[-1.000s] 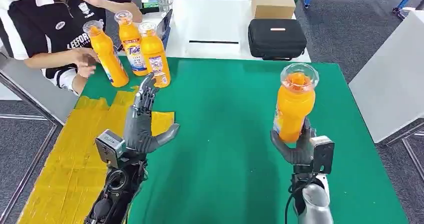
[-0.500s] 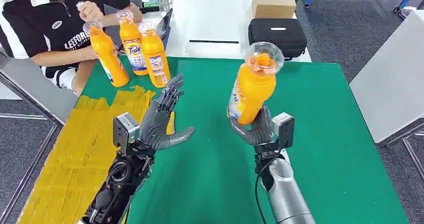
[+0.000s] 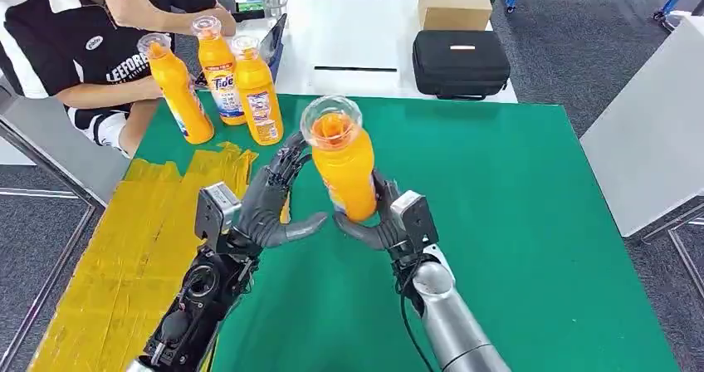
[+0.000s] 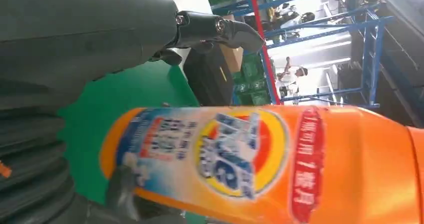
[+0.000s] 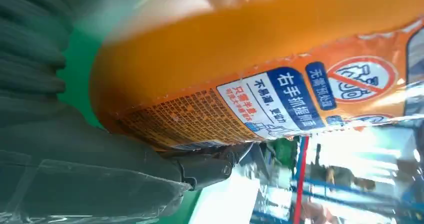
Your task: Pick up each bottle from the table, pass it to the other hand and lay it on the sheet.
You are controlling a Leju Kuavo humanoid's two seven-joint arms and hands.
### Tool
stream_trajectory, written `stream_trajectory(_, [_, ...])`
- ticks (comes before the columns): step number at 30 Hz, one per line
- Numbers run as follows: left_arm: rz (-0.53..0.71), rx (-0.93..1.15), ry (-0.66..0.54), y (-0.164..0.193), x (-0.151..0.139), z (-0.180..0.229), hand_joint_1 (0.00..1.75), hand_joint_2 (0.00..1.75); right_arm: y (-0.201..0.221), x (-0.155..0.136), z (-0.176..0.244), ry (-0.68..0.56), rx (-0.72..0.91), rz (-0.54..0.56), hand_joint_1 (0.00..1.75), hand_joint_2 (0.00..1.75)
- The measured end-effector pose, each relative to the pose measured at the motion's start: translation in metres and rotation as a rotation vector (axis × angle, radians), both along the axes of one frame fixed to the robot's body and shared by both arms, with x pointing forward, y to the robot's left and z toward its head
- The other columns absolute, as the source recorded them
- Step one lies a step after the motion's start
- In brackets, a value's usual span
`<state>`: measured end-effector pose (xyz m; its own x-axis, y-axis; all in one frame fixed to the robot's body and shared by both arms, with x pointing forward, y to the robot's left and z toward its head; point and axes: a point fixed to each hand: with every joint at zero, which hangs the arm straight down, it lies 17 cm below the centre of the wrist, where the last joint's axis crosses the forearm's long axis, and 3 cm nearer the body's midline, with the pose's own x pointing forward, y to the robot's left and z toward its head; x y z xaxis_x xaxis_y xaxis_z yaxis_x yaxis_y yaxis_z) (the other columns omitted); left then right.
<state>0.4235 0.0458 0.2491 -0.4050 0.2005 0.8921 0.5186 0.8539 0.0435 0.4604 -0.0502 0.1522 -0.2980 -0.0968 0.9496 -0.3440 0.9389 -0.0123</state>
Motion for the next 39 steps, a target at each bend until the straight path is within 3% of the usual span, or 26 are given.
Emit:
stream_trajectory(13, [0.008, -0.003, 0.021, 0.001, 0.004, -0.002, 0.00, 1.75, 0.029, -0.015, -0.025, 0.040, -0.072, 0.089, 1.75, 1.75])
stream_trajectory(15, [0.002, -0.012, 0.030, 0.001, 0.005, -0.003, 0.00, 1.75, 0.044, -0.026, -0.029, 0.067, -0.048, 0.178, 1.75, 1.75])
stream_trajectory(19, [-0.051, -0.038, 0.022, -0.008, 0.000, 0.001, 0.00, 1.75, 0.076, -0.069, -0.029, 0.141, 0.106, 0.504, 1.75, 1.75])
stream_trajectory(21, [-0.070, -0.043, 0.021, -0.014, -0.002, 0.002, 0.00, 1.75, 0.075, -0.078, -0.031, 0.152, 0.151, 0.566, 1.75, 1.75])
stream_trajectory(27, [-0.093, -0.038, 0.037, -0.022, -0.006, -0.006, 0.00, 1.75, 0.070, -0.085, -0.043, 0.186, 0.156, 0.630, 1.75, 1.75])
stream_trajectory(39, [-0.100, -0.037, 0.060, -0.023, -0.004, -0.015, 0.00, 1.75, 0.069, -0.085, -0.053, 0.205, 0.126, 0.654, 1.75, 1.75])
